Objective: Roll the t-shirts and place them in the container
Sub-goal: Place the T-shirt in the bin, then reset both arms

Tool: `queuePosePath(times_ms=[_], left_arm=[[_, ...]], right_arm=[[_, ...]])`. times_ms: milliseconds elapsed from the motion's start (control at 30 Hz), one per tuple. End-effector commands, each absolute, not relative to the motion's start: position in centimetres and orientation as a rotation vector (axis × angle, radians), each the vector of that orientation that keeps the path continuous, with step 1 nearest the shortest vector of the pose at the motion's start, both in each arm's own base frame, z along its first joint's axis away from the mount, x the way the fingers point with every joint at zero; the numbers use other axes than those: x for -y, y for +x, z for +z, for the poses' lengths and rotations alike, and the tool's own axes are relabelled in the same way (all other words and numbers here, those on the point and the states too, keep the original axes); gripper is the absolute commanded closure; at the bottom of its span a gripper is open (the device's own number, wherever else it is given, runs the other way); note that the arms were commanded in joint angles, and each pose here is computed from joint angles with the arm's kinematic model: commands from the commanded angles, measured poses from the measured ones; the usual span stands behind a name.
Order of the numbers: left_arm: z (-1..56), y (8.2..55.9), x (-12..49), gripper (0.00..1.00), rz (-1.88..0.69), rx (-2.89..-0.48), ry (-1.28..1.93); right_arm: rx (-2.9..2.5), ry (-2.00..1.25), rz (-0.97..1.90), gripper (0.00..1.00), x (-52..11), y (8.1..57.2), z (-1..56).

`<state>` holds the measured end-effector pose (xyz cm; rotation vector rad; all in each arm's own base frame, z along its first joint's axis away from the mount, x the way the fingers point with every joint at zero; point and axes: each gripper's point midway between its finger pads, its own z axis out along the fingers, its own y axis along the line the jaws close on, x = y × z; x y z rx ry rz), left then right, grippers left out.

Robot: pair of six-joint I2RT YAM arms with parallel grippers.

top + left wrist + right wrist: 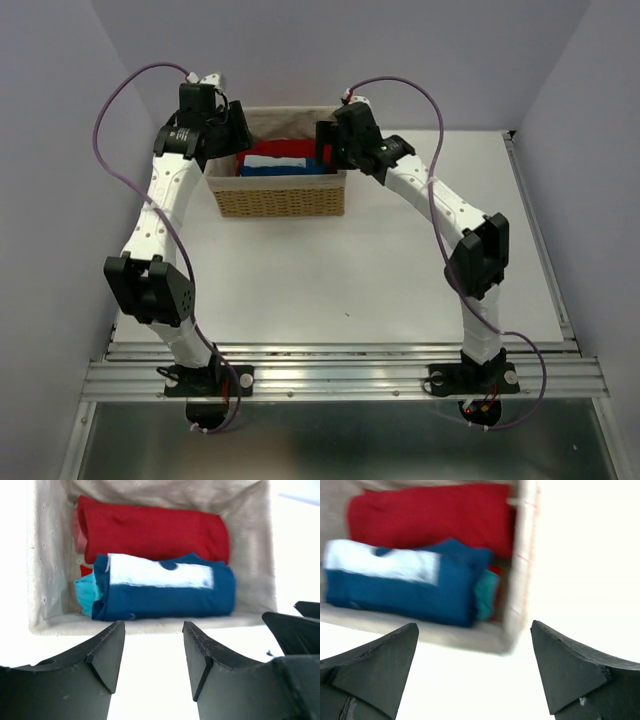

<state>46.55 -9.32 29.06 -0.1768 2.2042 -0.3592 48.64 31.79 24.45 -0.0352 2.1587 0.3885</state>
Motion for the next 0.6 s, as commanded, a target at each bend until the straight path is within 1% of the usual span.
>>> queuePosePath(times_ms=[0,133,200,233,267,333,367,400,433,567], left_arm=[[36.7,44.1,9.9,0.39,-0.454,-1.956,-0.1],[36.8,40.9,9.6,0.37,-0.455,-1.91,-0.076],[37.1,39.9,9.5,0.36,-0.456,-1.877,-0.059],[37.1,39.3,9.3,0.32,-0.453,-1.866,-0.054],[36.9,38.0,9.0,0.31,-0.446,-1.853,-0.057],[37.0,37.0,8.7,0.24,-0.44,-1.82,-0.059],[36.1,35.8,8.6,0.14,-0.443,-1.819,-0.056],[36.2,35.4,8.6,0.11,-0.44,-1.791,-0.038],[35.0,34.6,8.5,0.11,-0.44,-1.799,-0.034],[33.5,33.2,8.6,0.11,-0.467,-1.801,-0.046]], right_arm=[[-1.942,0.153,0.281,0.0,-26.6,47.8,31.7],[-1.91,0.248,0.156,0.0,-22.2,45.4,31.7],[-1.921,0.279,0.114,0.0,-20.2,43.4,30.6],[-1.929,0.281,0.099,0.0,-19.6,42.7,30.1],[-1.943,0.294,0.055,0.0,-18.1,41.4,28.9],[-1.954,0.315,0.018,0.0,-16.6,39.9,27.8],[-1.949,0.34,0.005,0.0,-15.8,39.2,27.4],[-1.96,0.35,-0.011,0.0,-14.6,37.7,26.3],[-1.96,0.368,-0.007,0.0,-14.1,37.0,25.8],[-1.962,0.403,-0.042,0.0,-11.6,34.2,23.5]])
